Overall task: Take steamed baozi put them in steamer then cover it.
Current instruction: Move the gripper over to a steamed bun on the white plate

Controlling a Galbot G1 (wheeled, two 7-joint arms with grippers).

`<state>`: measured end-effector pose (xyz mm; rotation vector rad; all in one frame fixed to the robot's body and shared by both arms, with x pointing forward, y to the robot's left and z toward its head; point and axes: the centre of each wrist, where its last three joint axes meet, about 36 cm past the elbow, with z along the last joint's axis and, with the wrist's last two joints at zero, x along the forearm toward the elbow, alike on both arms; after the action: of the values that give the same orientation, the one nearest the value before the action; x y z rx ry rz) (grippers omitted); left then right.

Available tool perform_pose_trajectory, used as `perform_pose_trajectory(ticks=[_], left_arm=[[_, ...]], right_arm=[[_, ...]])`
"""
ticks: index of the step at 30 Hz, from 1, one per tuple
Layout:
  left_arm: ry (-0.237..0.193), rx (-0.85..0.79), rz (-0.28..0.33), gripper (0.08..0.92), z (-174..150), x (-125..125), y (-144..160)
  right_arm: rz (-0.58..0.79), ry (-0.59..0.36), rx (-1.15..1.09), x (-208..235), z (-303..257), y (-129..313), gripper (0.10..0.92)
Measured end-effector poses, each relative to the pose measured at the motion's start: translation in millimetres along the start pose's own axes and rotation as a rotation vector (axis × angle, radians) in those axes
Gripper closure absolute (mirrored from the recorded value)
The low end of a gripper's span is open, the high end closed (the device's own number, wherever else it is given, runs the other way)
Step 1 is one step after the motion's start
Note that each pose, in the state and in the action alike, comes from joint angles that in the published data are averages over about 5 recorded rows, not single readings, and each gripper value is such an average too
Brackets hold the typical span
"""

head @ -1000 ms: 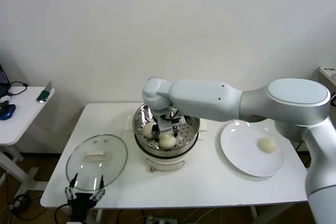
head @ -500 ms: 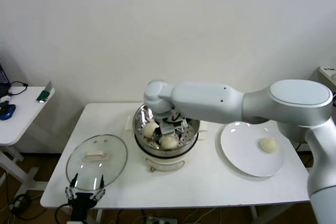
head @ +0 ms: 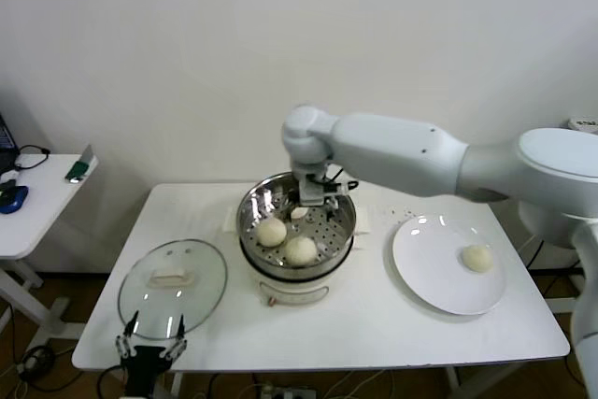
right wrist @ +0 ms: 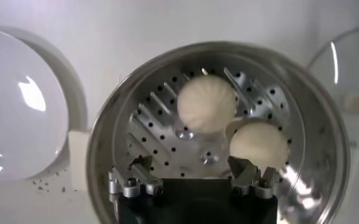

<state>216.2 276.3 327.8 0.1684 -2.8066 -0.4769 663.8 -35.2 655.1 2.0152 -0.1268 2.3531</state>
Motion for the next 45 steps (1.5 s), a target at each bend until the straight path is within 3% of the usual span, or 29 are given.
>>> perform_pose_trajectory(ticks=[12, 25, 34, 45], left_arm=[[-0.003, -0.004, -0.001, 0.177, 0.3, 1.3, 1.5], [-0.004, -0.009, -0.013, 0.177, -5.6, 1.5, 4.4], [0.006, -0.018, -0.014, 0.177, -3.8, 2.0, 0.5], [0.023, -0.026, -0.022, 0.177, 2.2, 2.7, 1.8]], right_arm=[[0.092, 0.007, -0.628, 7.4, 58.1, 168.0, 0.200], [0.035, -0.010, -1.164, -62.3, 49.0, 348.1, 0.200], [-0.056, -0.005, -1.305, -116.4, 29.4, 413.8, 0.200], [-0.107, -0.001, -1.397, -157.1, 15.8, 448.6, 0.200]])
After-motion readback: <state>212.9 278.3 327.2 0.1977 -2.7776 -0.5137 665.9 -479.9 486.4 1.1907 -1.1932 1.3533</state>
